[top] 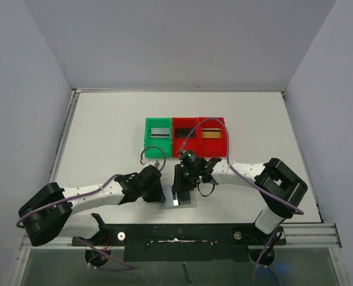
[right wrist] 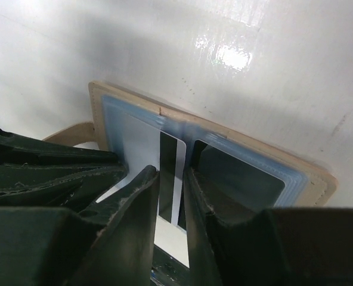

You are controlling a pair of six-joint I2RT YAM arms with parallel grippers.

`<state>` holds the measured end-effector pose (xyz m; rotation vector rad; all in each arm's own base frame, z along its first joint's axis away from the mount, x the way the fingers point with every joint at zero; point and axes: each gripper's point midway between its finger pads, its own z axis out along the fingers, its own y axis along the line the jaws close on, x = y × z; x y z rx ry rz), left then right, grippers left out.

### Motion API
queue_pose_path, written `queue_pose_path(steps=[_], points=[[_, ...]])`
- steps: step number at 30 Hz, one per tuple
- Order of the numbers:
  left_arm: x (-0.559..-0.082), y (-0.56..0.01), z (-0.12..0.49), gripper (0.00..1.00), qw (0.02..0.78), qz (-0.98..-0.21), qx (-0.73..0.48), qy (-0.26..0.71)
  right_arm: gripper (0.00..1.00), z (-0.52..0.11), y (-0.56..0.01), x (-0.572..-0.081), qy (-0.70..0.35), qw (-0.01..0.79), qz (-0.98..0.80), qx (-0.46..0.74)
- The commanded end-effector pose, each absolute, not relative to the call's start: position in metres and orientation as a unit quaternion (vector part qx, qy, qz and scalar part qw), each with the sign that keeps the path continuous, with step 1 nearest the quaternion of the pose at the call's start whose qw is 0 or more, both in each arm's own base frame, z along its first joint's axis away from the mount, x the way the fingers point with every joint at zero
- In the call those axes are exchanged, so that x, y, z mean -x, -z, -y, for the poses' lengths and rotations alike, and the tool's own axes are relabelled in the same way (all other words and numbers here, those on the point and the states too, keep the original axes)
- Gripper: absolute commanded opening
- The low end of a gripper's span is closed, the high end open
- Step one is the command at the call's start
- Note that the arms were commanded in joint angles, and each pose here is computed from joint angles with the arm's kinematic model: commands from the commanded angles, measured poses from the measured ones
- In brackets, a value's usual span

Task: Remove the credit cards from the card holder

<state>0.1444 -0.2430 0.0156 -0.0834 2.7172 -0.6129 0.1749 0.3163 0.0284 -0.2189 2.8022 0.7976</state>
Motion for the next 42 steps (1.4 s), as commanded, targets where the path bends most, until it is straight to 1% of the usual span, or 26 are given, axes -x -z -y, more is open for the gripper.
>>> queue_pose_path(steps=[1,3,5,7,13,24,28,32,35,37,39,42], points=[[-0.132,0.019,0.212,0.10,0.155,-0.976,0.033,0.147,0.21,-0.323,-0.030,-0.177,-0.290,0.118,-0.946,0.081],[-0.132,0.019,0.212,0.10,0.155,-0.976,0.033,0.147,0.11,-0.326,-0.033,-0.175,-0.312,0.115,-0.940,0.080],[-0.133,0.019,0.213,0.10,0.155,-0.976,0.032,0.147,0.05,-0.326,-0.036,-0.175,-0.330,0.113,-0.934,0.077],[-0.133,0.018,0.214,0.10,0.155,-0.976,0.031,0.148,0.00,-0.327,-0.039,-0.177,-0.346,0.115,-0.928,0.074],[-0.134,0.017,0.215,0.10,0.157,-0.976,0.031,0.151,0.00,-0.318,-0.046,-0.181,-0.371,0.119,-0.919,0.066],[-0.136,0.013,0.217,0.09,0.161,-0.974,0.025,0.155,0.00,-0.297,-0.047,-0.189,-0.367,0.126,-0.920,0.051],[-0.141,-0.001,0.225,0.16,0.171,-0.970,0.028,0.171,0.00,-0.294,-0.042,-0.187,-0.364,0.119,-0.922,0.049],[-0.155,-0.036,0.242,0.30,0.202,-0.956,0.031,0.209,0.00,-0.294,-0.039,-0.185,-0.365,0.116,-0.923,0.046],[-0.166,-0.064,0.256,0.35,0.228,-0.942,0.024,0.245,0.00,-0.293,-0.038,-0.186,-0.364,0.118,-0.923,0.043],[-0.168,-0.072,0.265,0.36,0.235,-0.934,0.017,0.269,0.00,-0.293,-0.038,-0.185,-0.364,0.117,-0.923,0.042],[-0.165,-0.070,0.273,0.36,0.224,-0.930,0.009,0.293,0.00,-0.292,-0.038,-0.185,-0.364,0.118,-0.923,0.040],[-0.159,-0.060,0.281,0.31,0.202,-0.928,0.008,0.313,0.00,-0.293,-0.038,-0.185,-0.365,0.118,-0.923,0.039]])
